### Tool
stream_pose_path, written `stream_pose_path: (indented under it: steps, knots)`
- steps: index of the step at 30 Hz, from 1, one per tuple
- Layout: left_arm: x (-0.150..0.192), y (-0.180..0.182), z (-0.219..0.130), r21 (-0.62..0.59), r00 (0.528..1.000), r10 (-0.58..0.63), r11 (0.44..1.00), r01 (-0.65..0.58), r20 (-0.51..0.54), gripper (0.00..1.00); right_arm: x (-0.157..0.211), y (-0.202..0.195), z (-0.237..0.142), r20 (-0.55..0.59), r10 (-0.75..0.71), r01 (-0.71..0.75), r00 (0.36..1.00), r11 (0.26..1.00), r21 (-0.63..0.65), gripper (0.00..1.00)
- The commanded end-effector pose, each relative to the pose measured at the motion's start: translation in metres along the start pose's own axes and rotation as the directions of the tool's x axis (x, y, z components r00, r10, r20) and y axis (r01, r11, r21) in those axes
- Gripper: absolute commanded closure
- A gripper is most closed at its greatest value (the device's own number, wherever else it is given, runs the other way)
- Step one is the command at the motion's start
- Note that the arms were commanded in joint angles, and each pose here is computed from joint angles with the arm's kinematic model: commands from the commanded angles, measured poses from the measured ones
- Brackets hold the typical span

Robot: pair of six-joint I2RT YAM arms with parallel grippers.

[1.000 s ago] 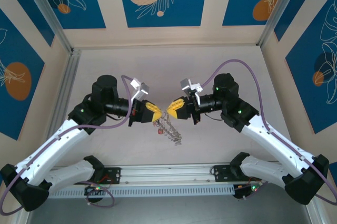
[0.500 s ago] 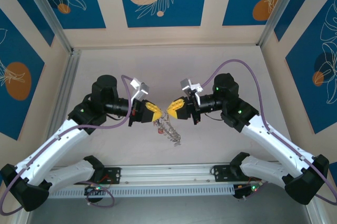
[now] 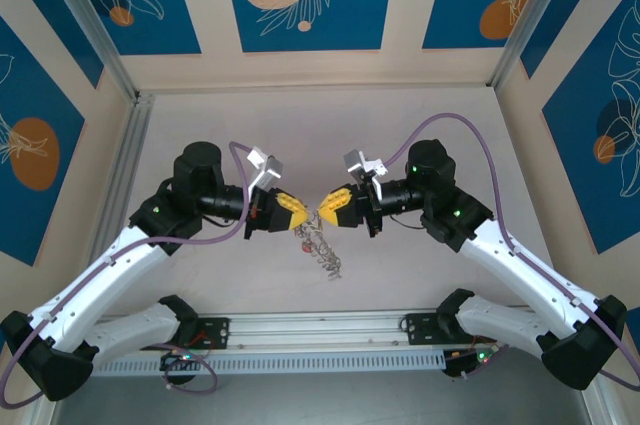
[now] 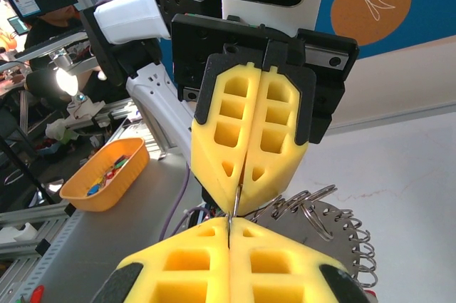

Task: Put the keys on the keyring

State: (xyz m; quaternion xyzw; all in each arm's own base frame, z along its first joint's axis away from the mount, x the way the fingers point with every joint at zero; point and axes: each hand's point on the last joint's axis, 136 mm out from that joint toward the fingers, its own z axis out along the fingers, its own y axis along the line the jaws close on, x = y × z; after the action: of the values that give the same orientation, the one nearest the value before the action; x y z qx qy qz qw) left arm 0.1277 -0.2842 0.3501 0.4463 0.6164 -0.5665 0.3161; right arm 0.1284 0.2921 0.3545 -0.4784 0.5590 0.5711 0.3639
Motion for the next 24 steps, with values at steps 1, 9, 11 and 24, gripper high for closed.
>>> stream_pose_path:
  steps: [1,9,11,24]
  knots:
    - [-0.0169,-0.0093,-0.0005,0.029,0.997,0.064,0.997,-0.065,0.044,1.00,0.0014,0.0156,0.0004,-0.013,0.001,-0.002,1.000,0.998,-0.062,1.00]
    - [-0.0177,-0.0077,0.0011,0.032,0.997,0.060,0.998,-0.061,0.042,1.00,0.0037,0.0142,0.0024,-0.015,0.006,-0.007,1.000,0.998,-0.069,1.00]
    - [-0.0181,-0.0071,0.0015,0.032,0.997,0.057,0.998,-0.059,0.042,1.00,0.0041,0.0138,0.0030,-0.016,0.007,-0.008,1.000,0.997,-0.071,1.00]
    - [-0.0216,-0.0043,0.0012,0.014,0.997,0.058,0.998,-0.058,0.054,1.00,0.0092,0.0145,0.0002,-0.028,-0.011,0.010,1.000,0.999,-0.050,1.00]
